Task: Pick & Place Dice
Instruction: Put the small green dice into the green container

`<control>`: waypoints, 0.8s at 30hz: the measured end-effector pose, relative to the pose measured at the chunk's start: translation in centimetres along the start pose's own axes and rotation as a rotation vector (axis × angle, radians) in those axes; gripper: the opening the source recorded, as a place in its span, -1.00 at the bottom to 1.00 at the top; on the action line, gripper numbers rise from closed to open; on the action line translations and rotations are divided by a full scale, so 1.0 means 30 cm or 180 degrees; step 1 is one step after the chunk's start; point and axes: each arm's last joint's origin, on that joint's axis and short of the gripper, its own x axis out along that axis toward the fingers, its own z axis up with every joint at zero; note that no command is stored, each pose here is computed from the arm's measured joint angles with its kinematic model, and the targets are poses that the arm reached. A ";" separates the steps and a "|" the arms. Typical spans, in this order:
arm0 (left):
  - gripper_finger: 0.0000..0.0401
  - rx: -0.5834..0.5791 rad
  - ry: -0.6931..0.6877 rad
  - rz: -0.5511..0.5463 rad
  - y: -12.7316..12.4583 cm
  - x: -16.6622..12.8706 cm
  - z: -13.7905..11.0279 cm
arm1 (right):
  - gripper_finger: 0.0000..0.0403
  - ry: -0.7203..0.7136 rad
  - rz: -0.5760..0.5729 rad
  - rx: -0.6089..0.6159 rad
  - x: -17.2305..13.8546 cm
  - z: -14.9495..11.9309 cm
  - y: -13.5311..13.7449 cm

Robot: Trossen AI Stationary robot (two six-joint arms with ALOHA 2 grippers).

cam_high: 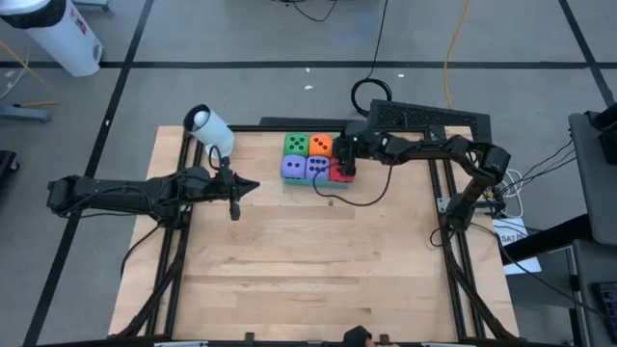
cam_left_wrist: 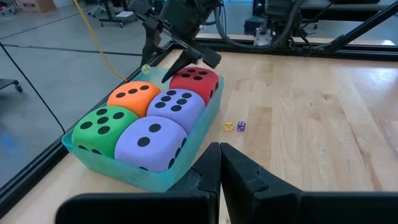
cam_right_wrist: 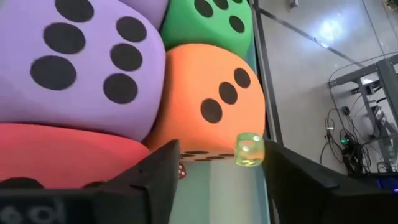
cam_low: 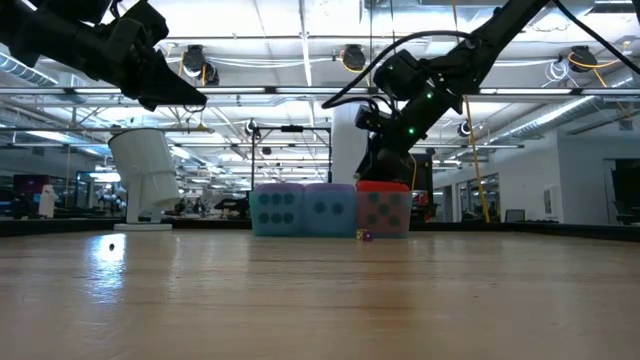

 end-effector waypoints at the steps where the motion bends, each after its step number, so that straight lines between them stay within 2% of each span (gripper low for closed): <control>1: -0.93 0.0000 0.0000 -0.0001 0.000 0.000 0.000 | -0.02 0.0022 -0.0027 0.0003 0.000 0.000 0.000; 10: -0.93 0.0000 -0.0002 -0.0001 0.000 0.000 0.000 | -0.78 0.0046 -0.0055 0.0098 0.000 -0.003 -0.004; 11: -0.93 0.0000 -0.0002 -0.0002 0.000 0.000 0.000 | -0.83 0.0046 -0.0053 0.0096 0.000 -0.003 -0.004; 15: -0.93 0.0000 -0.0003 -0.0001 0.000 0.000 0.000 | -0.84 0.0053 -0.0049 0.0098 0.000 -0.004 -0.003; 18: -0.93 -0.0001 -0.0003 0.0000 0.000 0.000 0.000 | -0.71 0.0067 -0.0071 0.0122 0.000 -0.005 -0.004; 24: -0.93 -0.0001 -0.0003 -0.0001 0.000 0.000 0.000 | 0.05 0.0083 -0.0123 0.0153 0.000 -0.004 -0.006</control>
